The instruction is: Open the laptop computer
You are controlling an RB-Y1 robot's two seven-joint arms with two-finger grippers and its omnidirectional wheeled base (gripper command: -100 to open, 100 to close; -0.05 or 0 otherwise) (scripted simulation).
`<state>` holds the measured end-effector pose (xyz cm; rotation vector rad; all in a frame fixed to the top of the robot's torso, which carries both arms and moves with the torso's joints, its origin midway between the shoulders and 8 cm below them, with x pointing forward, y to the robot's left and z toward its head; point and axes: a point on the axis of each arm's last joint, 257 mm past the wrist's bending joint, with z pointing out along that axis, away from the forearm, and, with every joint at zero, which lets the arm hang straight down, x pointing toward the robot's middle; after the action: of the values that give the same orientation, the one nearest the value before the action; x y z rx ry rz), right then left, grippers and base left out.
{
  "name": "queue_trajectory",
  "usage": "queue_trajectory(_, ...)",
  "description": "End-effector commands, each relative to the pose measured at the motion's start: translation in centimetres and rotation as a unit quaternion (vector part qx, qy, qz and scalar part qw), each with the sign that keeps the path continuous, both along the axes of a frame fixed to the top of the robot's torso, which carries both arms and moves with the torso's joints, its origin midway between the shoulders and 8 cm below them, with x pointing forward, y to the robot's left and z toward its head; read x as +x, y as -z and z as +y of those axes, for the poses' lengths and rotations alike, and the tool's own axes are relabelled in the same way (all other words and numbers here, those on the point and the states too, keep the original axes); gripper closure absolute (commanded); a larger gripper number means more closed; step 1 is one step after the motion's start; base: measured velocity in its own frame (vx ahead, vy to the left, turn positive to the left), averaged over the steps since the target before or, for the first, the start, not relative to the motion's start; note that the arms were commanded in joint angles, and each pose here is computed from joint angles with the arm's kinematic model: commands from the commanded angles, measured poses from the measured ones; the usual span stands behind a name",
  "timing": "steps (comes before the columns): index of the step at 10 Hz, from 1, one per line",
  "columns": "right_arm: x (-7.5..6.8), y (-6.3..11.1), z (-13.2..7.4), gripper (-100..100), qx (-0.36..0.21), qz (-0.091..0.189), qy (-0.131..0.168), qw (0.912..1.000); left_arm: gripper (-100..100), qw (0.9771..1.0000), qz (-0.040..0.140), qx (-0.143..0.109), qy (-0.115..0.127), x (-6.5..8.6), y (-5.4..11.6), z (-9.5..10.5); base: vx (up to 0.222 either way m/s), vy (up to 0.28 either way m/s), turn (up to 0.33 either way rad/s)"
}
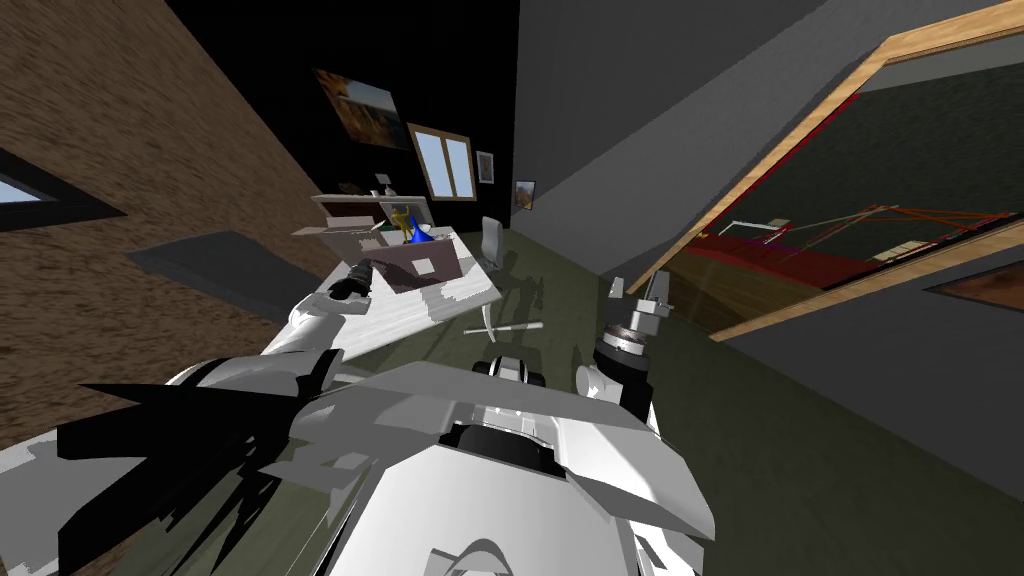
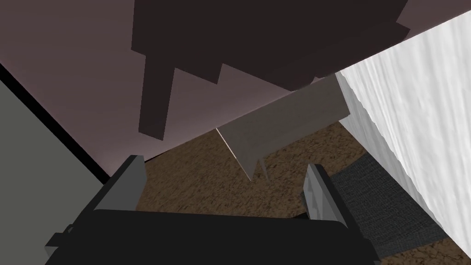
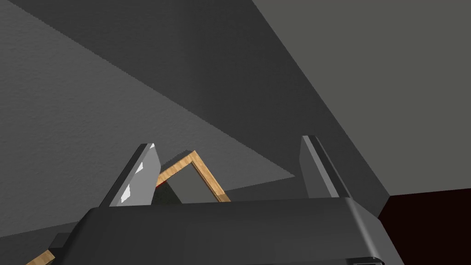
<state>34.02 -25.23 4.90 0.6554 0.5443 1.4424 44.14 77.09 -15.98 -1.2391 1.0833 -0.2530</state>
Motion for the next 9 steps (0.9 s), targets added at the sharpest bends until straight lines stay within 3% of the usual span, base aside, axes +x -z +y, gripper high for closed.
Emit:
queue_trajectory(1,0.0,0.0,0.0,0,0.000,0.000,0.000,1.0000,-100,0.9993,-0.013,0.007,-0.036,-3.8,-1.7,4.5,-0.078,-0.047,-0.363)
queue_trajectory(2,0.0,0.0,0.0,0,0.000,0.000,0.000,1.0000,-100,0.9990,-0.004,0.000,-0.044,-4.6,-0.6,4.9,-0.037,-0.033,-0.125)
queue_trajectory(3,0.0,0.0,0.0,0,0.000,0.000,0.000,1.0000,-100,0.9974,-0.030,0.007,-0.065,-7.3,-2.8,7.5,-0.071,-0.070,-0.328)
queue_trajectory(4,0.0,0.0,0.0,0,0.000,0.000,0.000,1.0000,-100,0.9966,-0.019,0.007,-0.080,-8.7,-2.5,8.8,-0.067,-0.064,-0.420)
queue_trajectory(5,0.0,0.0,0.0,0,0.000,0.000,0.000,1.0000,-100,0.9941,-0.047,0.013,-0.097,-11.1,-4.5,10.6,-0.086,-0.075,-0.377)
queue_trajectory(6,0.0,0.0,0.0,0,0.000,0.000,0.000,1.0000,-100,0.9935,-0.050,0.026,-0.100,-11.4,-6.4,11.4,-0.074,-0.076,-0.401)
queue_trajectory(7,0.0,0.0,0.0,0,0.000,0.000,0.000,1.0000,-100,0.9933,-0.046,0.023,-0.104,-11.8,-5.9,11.6,-0.035,-0.036,-0.132)
queue_trajectory(8,0.0,0.0,0.0,0,0.000,0.000,0.000,1.0000,-100,0.9935,-0.050,0.027,-0.099,-11.3,-6.5,11.3,-0.006,-0.004,0.046)
queue_trajectory(9,0.0,0.0,0.0,0,0.000,0.000,0.000,1.0000,-100,0.9930,-0.043,0.020,-0.108,-12.2,-5.5,11.7,0.006,0.008,0.025)
